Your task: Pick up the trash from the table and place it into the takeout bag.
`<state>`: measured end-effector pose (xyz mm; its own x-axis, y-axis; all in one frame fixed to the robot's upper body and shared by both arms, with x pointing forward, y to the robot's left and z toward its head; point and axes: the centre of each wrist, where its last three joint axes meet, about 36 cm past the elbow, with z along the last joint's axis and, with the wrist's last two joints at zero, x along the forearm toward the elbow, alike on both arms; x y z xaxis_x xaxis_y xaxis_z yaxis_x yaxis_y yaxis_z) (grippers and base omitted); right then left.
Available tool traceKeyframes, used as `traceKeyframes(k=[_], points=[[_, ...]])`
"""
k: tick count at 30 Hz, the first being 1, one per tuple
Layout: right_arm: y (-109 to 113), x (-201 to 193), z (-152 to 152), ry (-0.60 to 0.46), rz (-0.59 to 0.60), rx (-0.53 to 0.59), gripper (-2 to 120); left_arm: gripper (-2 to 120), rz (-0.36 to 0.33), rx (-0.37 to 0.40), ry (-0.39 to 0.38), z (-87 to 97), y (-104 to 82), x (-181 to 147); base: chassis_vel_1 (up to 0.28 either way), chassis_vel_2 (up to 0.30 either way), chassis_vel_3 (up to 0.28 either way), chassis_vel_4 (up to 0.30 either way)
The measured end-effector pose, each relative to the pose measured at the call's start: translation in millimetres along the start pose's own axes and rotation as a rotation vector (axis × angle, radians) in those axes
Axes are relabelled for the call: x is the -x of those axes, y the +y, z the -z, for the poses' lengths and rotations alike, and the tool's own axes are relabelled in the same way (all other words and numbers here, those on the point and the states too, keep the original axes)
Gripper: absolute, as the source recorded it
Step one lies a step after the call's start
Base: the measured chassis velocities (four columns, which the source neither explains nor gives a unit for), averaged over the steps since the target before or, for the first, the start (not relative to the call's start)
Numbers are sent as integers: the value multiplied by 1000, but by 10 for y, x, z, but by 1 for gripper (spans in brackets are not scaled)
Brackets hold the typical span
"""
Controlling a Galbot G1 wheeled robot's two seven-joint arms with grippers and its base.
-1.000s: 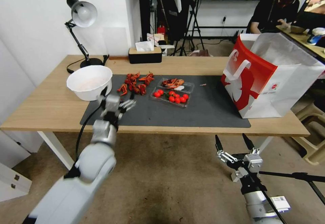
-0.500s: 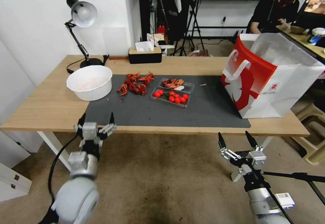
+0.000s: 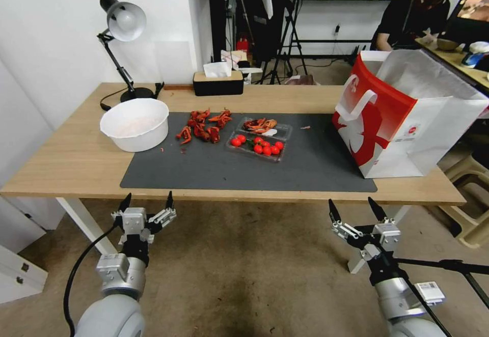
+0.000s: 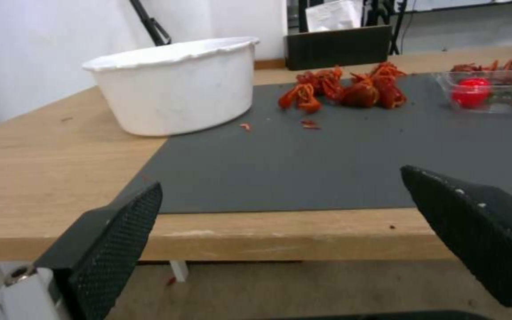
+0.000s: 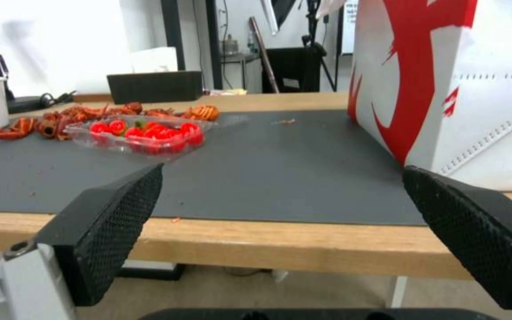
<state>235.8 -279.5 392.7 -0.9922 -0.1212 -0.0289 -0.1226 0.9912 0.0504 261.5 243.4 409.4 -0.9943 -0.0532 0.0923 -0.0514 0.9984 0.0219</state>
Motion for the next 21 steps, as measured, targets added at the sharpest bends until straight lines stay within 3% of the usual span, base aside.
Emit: traceKeyframes(k=[21], points=[[28, -6, -19, 15, -12, 10, 100, 100, -21, -12, 3, -2, -4, 7, 0, 0, 0, 0]])
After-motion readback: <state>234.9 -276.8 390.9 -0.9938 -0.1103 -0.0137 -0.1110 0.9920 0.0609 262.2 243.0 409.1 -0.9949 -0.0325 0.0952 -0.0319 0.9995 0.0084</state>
